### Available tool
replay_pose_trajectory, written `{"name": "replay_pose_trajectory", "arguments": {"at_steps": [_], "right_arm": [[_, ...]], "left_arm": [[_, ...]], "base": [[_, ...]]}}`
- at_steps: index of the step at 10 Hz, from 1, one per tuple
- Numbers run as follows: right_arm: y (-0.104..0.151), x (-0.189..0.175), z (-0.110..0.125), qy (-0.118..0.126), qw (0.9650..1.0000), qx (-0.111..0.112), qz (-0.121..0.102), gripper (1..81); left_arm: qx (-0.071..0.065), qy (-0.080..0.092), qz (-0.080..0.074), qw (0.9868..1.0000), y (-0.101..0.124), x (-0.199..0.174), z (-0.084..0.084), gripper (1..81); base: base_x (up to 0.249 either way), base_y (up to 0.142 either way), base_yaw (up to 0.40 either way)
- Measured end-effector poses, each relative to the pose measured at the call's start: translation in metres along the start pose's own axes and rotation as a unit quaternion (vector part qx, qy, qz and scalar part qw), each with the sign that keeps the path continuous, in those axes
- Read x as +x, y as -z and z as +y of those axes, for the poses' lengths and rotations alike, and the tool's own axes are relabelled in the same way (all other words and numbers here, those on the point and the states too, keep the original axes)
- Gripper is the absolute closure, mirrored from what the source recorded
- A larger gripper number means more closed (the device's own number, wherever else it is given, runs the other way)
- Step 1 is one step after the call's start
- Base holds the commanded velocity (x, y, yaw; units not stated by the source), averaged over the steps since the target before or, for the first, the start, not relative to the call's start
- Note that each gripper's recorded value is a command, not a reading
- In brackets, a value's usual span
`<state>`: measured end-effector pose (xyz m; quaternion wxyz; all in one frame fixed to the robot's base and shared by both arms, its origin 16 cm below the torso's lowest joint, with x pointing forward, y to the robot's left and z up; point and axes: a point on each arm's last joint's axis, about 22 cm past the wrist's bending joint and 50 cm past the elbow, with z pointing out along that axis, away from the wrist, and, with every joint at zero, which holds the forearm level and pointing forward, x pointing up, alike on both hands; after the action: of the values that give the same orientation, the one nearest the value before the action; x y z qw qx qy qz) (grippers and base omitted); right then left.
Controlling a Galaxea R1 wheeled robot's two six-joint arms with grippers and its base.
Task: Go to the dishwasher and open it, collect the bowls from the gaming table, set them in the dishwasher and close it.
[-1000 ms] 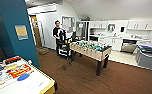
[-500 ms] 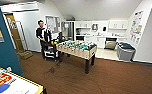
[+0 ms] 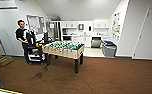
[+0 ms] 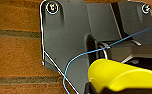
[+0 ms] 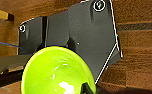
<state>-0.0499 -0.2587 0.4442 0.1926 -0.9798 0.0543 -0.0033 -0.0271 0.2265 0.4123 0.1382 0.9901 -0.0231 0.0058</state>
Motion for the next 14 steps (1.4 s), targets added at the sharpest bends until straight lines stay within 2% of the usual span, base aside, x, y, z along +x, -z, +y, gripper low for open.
{"name": "replay_pose_trajectory", "arguments": {"at_steps": [3,4,13,14], "right_arm": [[0.0,0.0,0.0,0.0,1.0,0.0,0.0,81.1],[-0.002,-0.01,-0.002,-0.002,1.0,0.002,-0.007,81.1],[-0.001,-0.003,-0.001,0.0,1.0,0.001,-0.001,81.1],[-0.001,-0.013,0.0,-0.002,1.0,0.0,-0.007,81.1]], "left_arm": [[0.0,0.0,0.0,1.0,0.0,0.0,0.0,81.1],[0.002,-0.001,0.003,1.0,0.001,0.005,-0.002,81.1],[0.003,0.0,0.0,1.0,0.001,-0.001,-0.004,81.1],[0.003,0.001,-0.004,1.0,0.001,-0.009,-0.004,81.1]], "base": [[0.0,0.0,-0.362],[0.0,0.0,-0.117],[0.017,0.0,0.0],[0.115,0.0,0.0]]}}
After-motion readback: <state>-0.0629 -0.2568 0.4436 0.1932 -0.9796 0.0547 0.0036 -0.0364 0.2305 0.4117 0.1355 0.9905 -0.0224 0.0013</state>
